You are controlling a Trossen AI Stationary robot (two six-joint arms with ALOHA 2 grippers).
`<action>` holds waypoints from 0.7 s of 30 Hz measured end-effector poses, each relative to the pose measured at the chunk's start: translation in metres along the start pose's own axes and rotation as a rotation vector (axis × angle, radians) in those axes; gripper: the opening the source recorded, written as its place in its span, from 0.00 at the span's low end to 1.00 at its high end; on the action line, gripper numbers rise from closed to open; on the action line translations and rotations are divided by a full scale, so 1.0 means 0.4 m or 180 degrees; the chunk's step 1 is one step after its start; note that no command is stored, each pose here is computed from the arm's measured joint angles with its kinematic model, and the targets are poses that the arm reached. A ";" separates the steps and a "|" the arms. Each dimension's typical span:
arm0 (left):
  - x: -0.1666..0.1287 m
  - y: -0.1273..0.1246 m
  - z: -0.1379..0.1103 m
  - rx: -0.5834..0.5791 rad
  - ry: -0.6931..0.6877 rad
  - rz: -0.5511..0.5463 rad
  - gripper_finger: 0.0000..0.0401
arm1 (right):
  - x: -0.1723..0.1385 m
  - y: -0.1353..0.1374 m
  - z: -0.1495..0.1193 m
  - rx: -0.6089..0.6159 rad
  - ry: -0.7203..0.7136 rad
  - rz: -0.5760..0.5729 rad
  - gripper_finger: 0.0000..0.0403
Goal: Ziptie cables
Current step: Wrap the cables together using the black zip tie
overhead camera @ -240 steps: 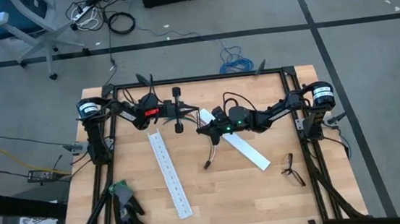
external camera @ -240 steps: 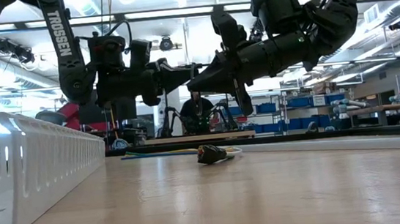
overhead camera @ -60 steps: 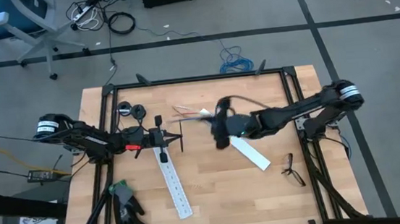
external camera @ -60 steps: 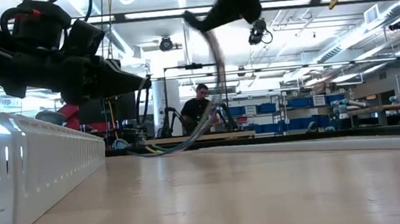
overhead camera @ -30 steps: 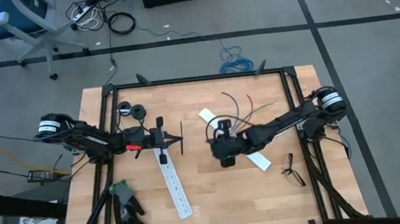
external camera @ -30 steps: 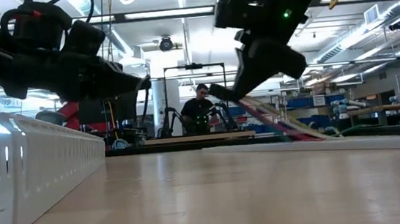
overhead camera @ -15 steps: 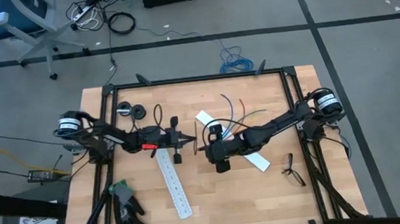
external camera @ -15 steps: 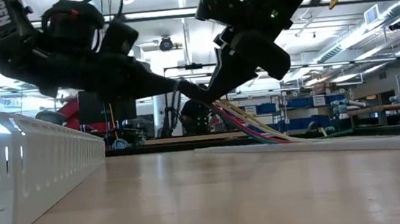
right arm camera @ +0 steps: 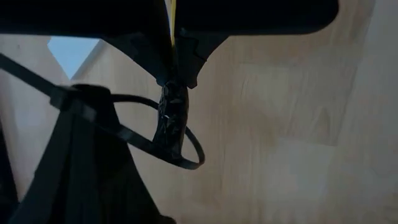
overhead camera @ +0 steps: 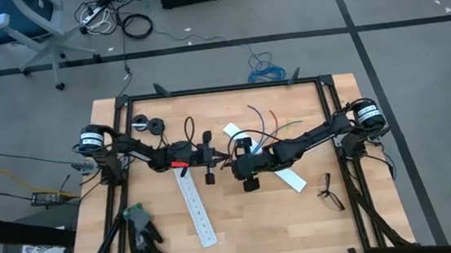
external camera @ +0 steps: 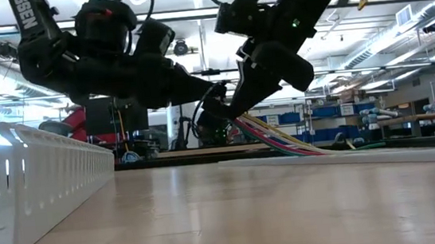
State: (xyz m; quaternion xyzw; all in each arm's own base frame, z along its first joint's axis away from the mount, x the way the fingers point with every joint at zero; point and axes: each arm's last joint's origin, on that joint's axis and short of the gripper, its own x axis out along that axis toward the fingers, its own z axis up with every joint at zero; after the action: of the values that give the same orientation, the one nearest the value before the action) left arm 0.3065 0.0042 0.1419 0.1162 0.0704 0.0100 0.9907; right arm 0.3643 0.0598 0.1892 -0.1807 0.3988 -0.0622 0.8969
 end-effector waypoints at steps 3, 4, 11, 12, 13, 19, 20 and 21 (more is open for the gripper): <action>0.004 0.001 0.005 -0.0002 -0.0023 -0.0004 0.00 | 0.001 -0.002 -0.002 0.0021 0.0021 0.0006 0.00; 0.005 0.001 0.007 -0.0003 -0.0031 -0.0007 0.00 | 0.001 -0.003 -0.002 0.0021 0.0022 0.0036 0.00; 0.006 0.001 0.008 -0.0004 -0.0030 -0.0004 0.00 | 0.006 -0.017 -0.010 0.0137 0.0114 -0.0077 0.00; 0.006 0.002 0.008 -0.0004 -0.0023 0.0007 0.00 | 0.007 -0.016 -0.010 0.0130 0.0105 0.0012 0.00; 0.006 0.001 0.007 -0.0005 -0.0007 0.0015 0.00 | 0.007 -0.014 -0.010 0.0125 0.0094 0.0103 0.00; 0.006 0.002 0.005 -0.0005 0.0022 0.0034 0.00 | 0.007 -0.013 -0.002 0.0095 0.0001 0.0132 0.00; 0.006 0.002 0.004 -0.0005 0.0034 0.0056 0.00 | 0.007 -0.013 0.004 0.0092 -0.0088 0.0186 0.00; 0.006 0.003 0.004 -0.0005 0.0043 0.0092 0.00 | 0.006 -0.013 0.011 0.0093 -0.0181 0.0230 0.00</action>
State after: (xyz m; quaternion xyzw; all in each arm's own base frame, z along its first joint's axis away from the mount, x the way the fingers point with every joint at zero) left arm 0.3092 0.0050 0.1434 0.1163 0.0753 0.0252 0.9900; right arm 0.3693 0.0555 0.1921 -0.1547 0.3785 -0.0304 0.9121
